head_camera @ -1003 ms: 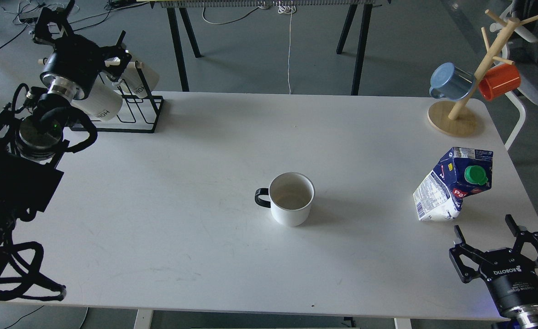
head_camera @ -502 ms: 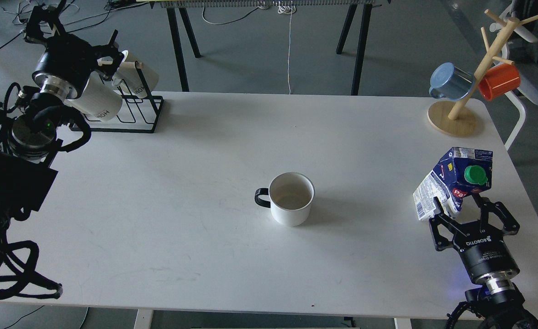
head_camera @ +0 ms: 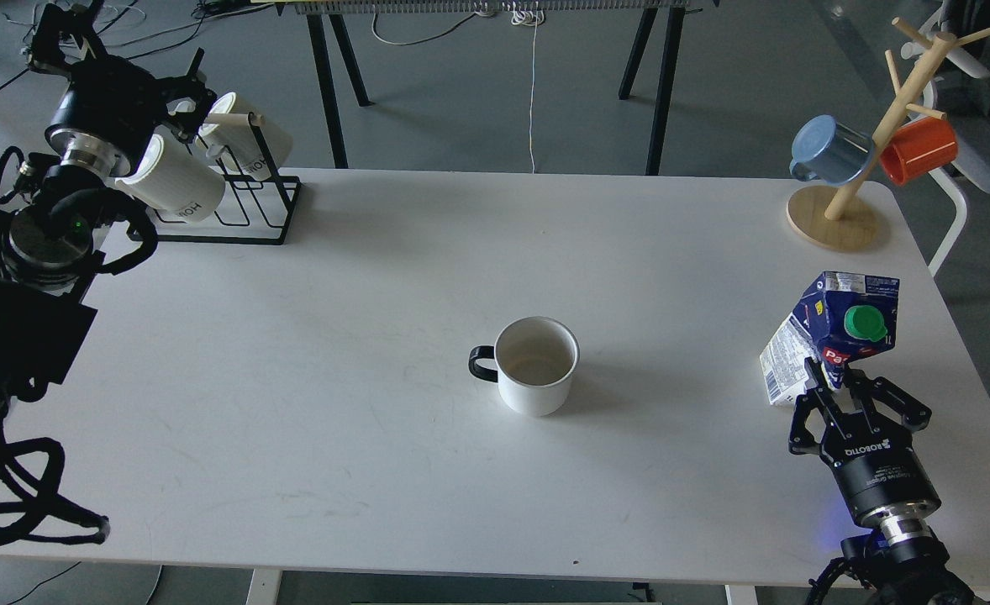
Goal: Place cup and milk with both arms
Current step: 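Grasp the milk carton with the right gripper, then slide the milk carton toward the white mug with the right gripper, then release the carton beside the mug and pull the right gripper back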
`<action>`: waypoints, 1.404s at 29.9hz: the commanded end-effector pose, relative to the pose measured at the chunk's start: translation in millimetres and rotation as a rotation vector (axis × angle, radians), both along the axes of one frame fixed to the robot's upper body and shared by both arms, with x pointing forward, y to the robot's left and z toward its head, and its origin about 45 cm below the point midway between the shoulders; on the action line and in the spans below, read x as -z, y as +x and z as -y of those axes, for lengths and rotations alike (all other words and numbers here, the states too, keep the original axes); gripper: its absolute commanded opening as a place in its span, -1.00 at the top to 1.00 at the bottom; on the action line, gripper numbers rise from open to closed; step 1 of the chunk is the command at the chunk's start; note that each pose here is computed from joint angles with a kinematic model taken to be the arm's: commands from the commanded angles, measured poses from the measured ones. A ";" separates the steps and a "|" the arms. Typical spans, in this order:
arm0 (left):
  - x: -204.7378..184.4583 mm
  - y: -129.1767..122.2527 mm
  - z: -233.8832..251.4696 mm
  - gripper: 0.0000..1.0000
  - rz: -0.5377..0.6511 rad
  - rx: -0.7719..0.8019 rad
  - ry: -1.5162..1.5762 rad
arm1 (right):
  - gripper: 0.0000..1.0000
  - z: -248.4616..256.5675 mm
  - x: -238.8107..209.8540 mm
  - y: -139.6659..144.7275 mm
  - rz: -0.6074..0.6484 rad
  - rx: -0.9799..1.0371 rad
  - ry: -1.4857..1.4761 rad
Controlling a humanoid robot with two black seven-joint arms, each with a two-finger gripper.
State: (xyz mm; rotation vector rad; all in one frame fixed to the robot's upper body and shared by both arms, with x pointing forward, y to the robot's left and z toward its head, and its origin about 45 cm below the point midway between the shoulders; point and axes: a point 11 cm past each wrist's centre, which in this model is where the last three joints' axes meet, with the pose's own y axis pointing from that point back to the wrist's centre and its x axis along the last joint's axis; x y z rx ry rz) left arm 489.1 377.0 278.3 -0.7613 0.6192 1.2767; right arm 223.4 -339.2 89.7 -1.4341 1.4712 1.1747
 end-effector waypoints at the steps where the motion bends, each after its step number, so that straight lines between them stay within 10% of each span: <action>1: -0.7 -0.3 -1.8 -1.00 0.000 -0.001 0.004 | 0.80 -12.7 -3.4 0.4 0.017 -0.010 0.033; 18: -8.1 -3.0 -19.5 -1.00 -0.004 -0.016 0.052 | 0.80 -145.1 -12.6 -1.6 0.062 -0.225 0.236; 36: -9.4 -3.0 -20.6 -1.00 -0.002 -0.017 0.057 | 0.79 -176.8 6.9 -3.4 0.005 -0.266 0.265; 42: -10.2 -2.1 -18.7 -1.00 0.000 -0.014 0.057 | 0.27 -175.5 4.6 0.9 0.015 -0.266 0.261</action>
